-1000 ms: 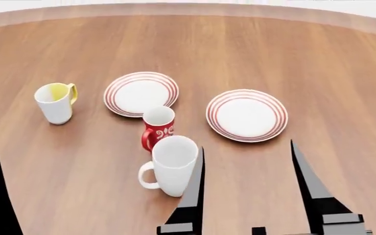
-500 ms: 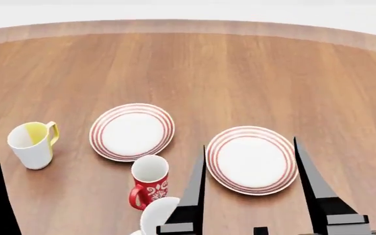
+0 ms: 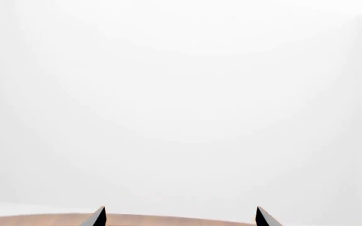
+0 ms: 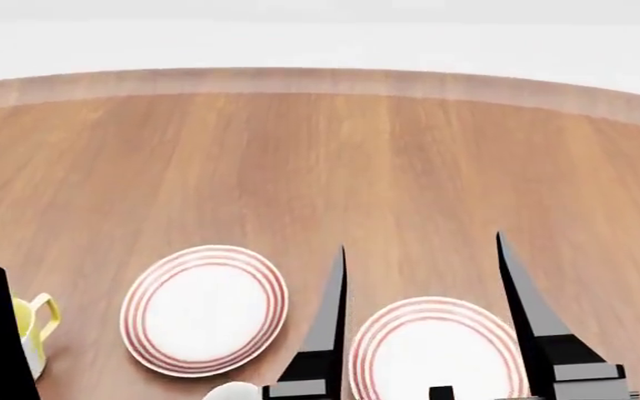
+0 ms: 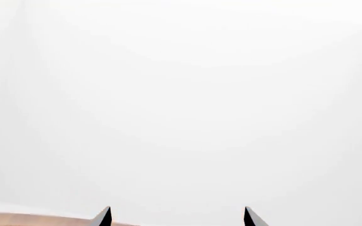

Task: Put the white mug on the left plate.

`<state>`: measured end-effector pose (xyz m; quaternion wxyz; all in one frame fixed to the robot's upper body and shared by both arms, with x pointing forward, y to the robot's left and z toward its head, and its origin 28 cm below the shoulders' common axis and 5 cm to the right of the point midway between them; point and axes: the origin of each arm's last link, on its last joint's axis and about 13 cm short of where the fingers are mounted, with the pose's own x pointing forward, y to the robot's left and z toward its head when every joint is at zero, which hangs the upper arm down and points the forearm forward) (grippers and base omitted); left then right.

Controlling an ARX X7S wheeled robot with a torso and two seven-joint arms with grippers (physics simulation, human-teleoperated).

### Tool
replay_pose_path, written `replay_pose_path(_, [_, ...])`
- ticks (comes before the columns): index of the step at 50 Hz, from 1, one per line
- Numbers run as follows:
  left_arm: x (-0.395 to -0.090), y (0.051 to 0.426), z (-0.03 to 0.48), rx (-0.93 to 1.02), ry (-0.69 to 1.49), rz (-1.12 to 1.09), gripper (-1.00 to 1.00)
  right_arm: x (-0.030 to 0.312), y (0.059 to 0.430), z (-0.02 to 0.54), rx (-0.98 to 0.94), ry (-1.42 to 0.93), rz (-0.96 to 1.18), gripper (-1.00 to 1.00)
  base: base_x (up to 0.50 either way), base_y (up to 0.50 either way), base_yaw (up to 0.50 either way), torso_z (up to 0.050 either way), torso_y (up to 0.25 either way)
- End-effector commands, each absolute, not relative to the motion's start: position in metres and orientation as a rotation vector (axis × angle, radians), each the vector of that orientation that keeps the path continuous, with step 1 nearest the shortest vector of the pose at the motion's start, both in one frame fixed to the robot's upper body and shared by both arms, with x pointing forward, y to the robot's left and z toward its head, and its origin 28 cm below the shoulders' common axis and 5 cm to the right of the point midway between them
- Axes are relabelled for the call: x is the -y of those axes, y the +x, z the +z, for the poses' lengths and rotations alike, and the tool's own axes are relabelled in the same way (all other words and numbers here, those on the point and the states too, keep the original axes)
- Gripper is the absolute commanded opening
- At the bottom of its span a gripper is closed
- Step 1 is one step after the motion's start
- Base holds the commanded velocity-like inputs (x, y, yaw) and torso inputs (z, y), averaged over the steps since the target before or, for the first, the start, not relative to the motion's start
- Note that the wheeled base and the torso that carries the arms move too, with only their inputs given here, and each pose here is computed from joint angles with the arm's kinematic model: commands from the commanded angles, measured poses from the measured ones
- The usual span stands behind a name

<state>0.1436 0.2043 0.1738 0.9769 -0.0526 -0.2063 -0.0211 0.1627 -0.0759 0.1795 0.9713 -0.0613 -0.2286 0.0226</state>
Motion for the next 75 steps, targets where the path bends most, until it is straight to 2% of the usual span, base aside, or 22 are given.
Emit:
replay_pose_path(1, [-0.2036, 0.1429, 0.1732, 0.41, -0.103, -0.046, 1.0, 0.0758, 0.1621, 0.1799, 0.461, -0.118, 0.052, 1.0, 0.5, 0.0, 0.0, 0.0, 0.0])
replay_pose_path(9, [-0.2038, 0.1439, 0.172, 0.408, -0.104, -0.046, 1.0, 0.0754, 0.1631, 0.1788, 0.458, -0.124, 0.058, 1.0, 0.5, 0.0, 0.0, 0.0, 0.001])
replay_pose_path(15, [-0.2039, 0.1445, 0.1709, 0.406, -0.105, -0.046, 1.0, 0.0757, 0.1638, 0.1781, 0.443, -0.153, 0.052, 1.0, 0.04, 0.0, 0.0, 0.0, 0.002])
replay_pose_path(55, [-0.2042, 0.1446, 0.1702, 0.404, -0.104, -0.049, 1.0, 0.0746, 0.1635, 0.1784, 0.432, -0.172, 0.057, 1.0, 0.0, 0.5, 0.0, 0.0, 0.0])
replay_pose_path(57, [-0.2042, 0.1447, 0.1702, 0.404, -0.104, -0.05, 1.0, 0.0759, 0.1657, 0.1773, 0.393, -0.246, -0.006, 1.0, 0.0, 0.5, 0.0, 0.0, 0.0])
replay_pose_path(58, [-0.2042, 0.1448, 0.1696, 0.403, -0.104, -0.05, 1.0, 0.0778, 0.1681, 0.1749, 0.356, -0.336, -0.083, 1.0, 0.0, 0.2, 0.0, 0.0, 0.0])
replay_pose_path(62, [-0.2036, 0.1448, 0.1692, 0.401, -0.103, -0.052, 1.0, 0.08, 0.1712, 0.1729, 0.322, -0.279, -0.134, 1.0, 0.0, 0.0, 0.0, 0.0, 0.0])
replay_pose_path(65, [-0.2039, 0.1452, 0.169, 0.401, -0.104, -0.05, 1.0, 0.0796, 0.1712, 0.1731, 0.316, -0.301, -0.128, 1.0, 0.0, 0.0, 0.0, 0.0, 0.0])
replay_pose_path(66, [-0.2039, 0.1457, 0.1682, 0.399, -0.101, -0.05, 1.0, 0.0776, 0.1642, 0.177, 0.419, -0.252, -0.055, 1.0, 0.0, 0.0, 0.0, 0.0, 0.0])
replay_pose_path(67, [-0.204, 0.1454, 0.1685, 0.401, -0.102, -0.051, 1.0, 0.0777, 0.1633, 0.1772, 0.431, -0.244, -0.051, 1.0, 0.0, 0.0, 0.0, 0.0, 0.0])
replay_pose_path(75, [-0.2036, 0.1444, 0.169, 0.401, -0.102, -0.051, 1.0, 0.0784, 0.1633, 0.1764, 0.432, -0.235, -0.052, 1.0, 0.0, 0.0, 0.0, 0.0, 0.0])
